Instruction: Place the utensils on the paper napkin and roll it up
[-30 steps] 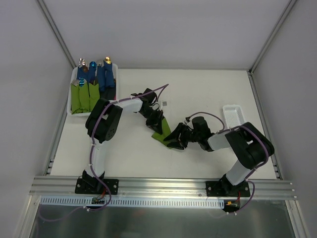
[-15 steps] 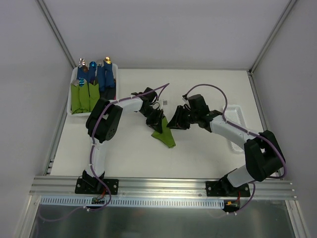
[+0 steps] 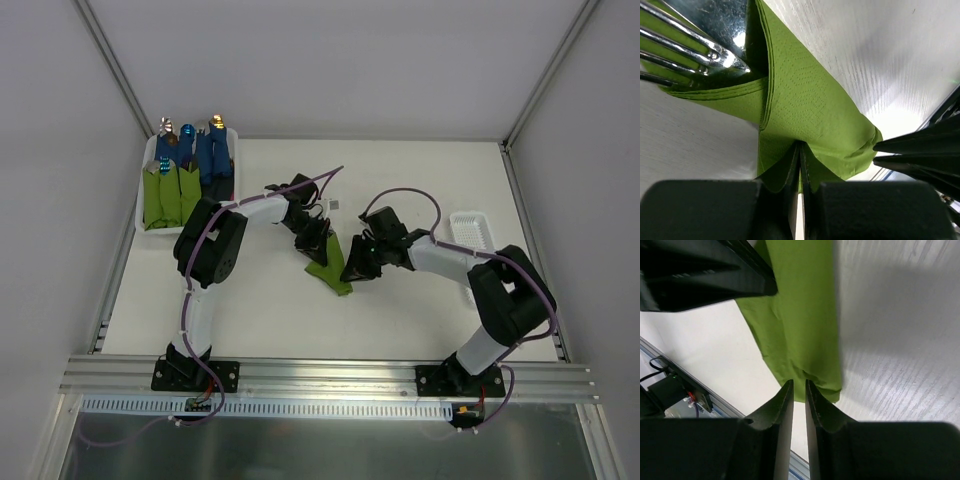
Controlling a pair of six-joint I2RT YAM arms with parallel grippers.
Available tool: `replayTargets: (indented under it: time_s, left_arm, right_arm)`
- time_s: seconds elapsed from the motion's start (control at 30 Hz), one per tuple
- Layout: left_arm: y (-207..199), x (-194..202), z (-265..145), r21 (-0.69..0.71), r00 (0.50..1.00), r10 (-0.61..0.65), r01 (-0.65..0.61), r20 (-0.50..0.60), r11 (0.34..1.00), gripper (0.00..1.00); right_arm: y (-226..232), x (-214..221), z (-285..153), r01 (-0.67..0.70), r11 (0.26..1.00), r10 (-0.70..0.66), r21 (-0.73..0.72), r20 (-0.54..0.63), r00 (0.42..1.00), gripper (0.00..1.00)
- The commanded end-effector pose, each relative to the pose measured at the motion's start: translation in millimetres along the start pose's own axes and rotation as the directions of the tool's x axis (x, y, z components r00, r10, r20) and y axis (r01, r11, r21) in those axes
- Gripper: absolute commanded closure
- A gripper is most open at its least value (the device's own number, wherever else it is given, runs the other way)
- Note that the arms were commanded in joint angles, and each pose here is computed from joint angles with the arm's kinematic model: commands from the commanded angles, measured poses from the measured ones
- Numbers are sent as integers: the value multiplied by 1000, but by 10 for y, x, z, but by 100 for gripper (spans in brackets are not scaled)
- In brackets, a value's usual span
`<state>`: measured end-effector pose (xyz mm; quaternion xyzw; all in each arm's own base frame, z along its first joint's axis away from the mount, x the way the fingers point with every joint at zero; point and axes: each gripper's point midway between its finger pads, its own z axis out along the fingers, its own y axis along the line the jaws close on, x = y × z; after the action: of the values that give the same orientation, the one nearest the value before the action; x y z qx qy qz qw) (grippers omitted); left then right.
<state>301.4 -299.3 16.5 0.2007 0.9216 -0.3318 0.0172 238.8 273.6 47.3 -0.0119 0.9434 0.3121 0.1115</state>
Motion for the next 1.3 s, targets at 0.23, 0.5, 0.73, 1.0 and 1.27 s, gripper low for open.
replayTargets:
  time_s: [0.23, 0.5, 0.73, 1.0, 1.27]
  left_arm:
    - [228, -88, -5, -98, 998, 62, -60, 17, 993, 98]
    - [-75, -125, -225, -8, 995, 76, -75, 60, 997, 97]
    - [-571, -185, -531, 130, 990, 78, -92, 114, 987, 94]
    - [-606, -86, -389, 157, 998, 19, -29, 64, 987, 94]
    - [-75, 119, -27, 53, 995, -104, 104, -5, 993, 96]
  right_arm:
    - [-217, 251, 216, 21, 996, -17, 83, -51, 999, 81]
    - [-431, 354, 243, 30, 983, -16, 181, -80, 997, 81]
    - [-482, 400, 268, 13, 979, 6, 206, -91, 996, 81]
    - [-458, 399, 308, 11, 977, 8, 211, -89, 996, 80]
    - [-491, 437, 317, -10, 975, 32, 222, -95, 995, 80]
